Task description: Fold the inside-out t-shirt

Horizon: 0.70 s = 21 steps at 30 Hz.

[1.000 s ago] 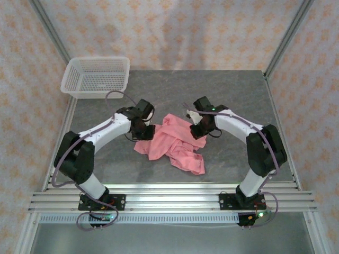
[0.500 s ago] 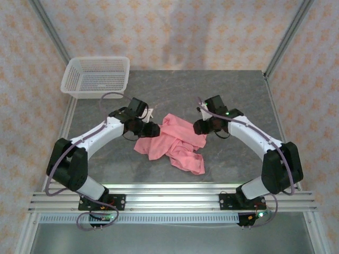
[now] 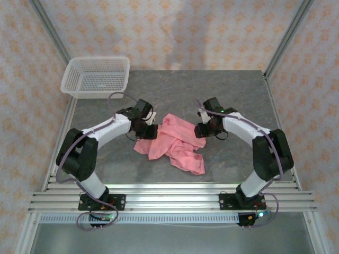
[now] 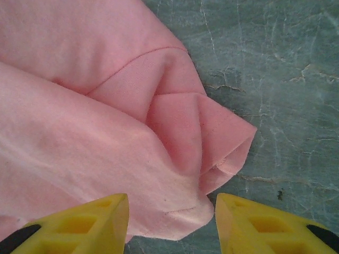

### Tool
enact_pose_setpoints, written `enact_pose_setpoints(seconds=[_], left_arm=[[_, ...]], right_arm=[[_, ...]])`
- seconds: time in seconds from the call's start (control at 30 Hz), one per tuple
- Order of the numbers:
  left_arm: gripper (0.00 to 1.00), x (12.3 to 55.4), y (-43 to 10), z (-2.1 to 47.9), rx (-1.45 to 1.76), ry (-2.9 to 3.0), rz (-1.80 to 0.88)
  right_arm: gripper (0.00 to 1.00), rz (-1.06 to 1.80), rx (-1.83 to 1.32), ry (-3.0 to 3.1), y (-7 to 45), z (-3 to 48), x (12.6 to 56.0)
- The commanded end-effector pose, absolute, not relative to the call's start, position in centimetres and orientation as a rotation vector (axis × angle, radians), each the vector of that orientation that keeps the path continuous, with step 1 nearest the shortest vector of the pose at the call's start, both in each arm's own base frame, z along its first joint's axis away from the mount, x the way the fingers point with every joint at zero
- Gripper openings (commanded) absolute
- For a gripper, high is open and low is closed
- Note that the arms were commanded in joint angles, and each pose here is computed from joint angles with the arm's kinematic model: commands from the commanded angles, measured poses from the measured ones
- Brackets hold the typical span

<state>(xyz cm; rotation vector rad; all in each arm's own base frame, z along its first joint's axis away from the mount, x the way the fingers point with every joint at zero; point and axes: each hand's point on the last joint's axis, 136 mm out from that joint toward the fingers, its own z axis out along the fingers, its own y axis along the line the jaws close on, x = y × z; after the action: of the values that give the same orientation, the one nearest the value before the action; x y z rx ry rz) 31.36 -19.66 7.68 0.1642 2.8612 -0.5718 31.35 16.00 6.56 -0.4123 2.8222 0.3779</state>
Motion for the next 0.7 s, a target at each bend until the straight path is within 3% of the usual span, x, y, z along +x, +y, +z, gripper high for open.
enact_pose_setpoints(seconds=[0.0,0.13,0.33,0.5,0.67], left_arm=[[0.0,33.1,-18.0,9.6,0.084,2.807,-0.458],[0.0,33.2,-17.4,10.1,0.043,2.783,-0.475],[0.0,33.6,-16.7,10.2,-0.008,2.773,-0.45],[0.0,34.5,-16.3,10.5,-0.044,2.765,-0.429],[0.0,35.5,-16.7,10.6,-0.042,2.763,-0.434]], right_arm=[[0.47,0.453,-0.33,2.841,16.1,5.8,32.5],[0.43,0.563,-0.301,2.837,17.4,5.4,33.0],[0.02,0.716,-0.289,2.814,19.0,6.5,32.7],[0.0,0.836,-0.267,2.724,20.4,11.5,30.7],[0.0,0.915,-0.433,2.755,24.5,12.3,24.8]])
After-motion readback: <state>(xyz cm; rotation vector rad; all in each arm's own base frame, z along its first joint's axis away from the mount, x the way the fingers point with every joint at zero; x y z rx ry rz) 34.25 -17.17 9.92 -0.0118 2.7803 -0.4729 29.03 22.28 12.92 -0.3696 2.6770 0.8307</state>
